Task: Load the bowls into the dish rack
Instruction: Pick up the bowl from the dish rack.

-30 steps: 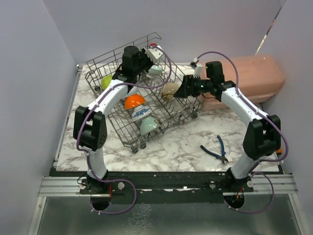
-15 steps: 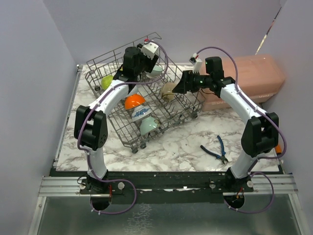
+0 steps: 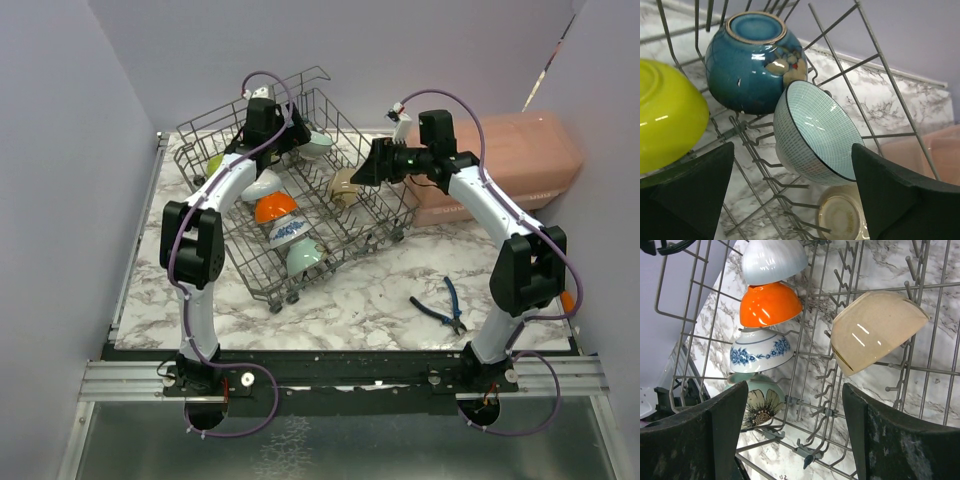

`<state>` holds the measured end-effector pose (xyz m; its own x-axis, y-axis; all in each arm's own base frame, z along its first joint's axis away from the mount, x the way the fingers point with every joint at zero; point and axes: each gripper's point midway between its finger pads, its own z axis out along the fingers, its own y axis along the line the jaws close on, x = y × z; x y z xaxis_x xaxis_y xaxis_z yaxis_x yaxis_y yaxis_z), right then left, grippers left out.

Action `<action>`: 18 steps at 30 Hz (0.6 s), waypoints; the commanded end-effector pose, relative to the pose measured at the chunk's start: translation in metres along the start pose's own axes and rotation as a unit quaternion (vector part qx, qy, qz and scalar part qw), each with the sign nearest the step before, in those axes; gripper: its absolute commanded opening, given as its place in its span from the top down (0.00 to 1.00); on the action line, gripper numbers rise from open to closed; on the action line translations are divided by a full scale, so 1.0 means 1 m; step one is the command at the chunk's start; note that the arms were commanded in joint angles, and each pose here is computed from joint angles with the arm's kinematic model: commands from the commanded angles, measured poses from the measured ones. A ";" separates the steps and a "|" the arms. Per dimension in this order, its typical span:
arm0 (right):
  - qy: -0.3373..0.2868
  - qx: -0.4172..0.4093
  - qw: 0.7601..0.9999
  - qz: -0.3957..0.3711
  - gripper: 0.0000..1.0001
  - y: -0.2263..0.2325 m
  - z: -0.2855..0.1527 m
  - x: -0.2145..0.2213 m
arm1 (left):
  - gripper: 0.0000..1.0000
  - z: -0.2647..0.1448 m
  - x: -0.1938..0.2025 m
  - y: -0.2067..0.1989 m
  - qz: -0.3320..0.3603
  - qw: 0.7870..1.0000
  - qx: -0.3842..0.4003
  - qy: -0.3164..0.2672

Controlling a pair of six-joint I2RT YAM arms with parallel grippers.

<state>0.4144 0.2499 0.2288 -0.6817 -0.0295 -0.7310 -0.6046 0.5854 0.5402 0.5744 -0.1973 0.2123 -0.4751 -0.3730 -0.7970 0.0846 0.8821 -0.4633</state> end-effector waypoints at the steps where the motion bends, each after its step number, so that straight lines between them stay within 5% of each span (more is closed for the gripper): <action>1: 0.014 -0.011 1.000 0.010 0.20 0.000 -0.001 0.011 | 0.01 0.010 0.032 -0.003 -0.158 0.986 0.005 0.056; 6: 0.016 -0.013 1.000 0.011 0.20 0.000 -0.002 0.012 | 0.01 0.016 0.045 -0.008 -0.205 0.975 0.021 0.080; 10: 0.014 -0.012 1.000 0.010 0.20 0.001 -0.003 0.011 | 0.18 0.020 0.051 -0.007 -0.210 0.974 0.023 0.087; 18: 0.012 -0.009 1.000 0.006 0.20 0.004 -0.006 0.010 | 0.99 0.017 0.046 -0.002 -0.167 0.982 0.027 0.078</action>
<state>0.4109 0.2499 0.2229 -0.6942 -0.0347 -0.7190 -0.5992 0.5814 0.5504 0.5684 -0.2258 0.1764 -0.6050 -0.6219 -0.4971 -0.0783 0.6678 -0.7402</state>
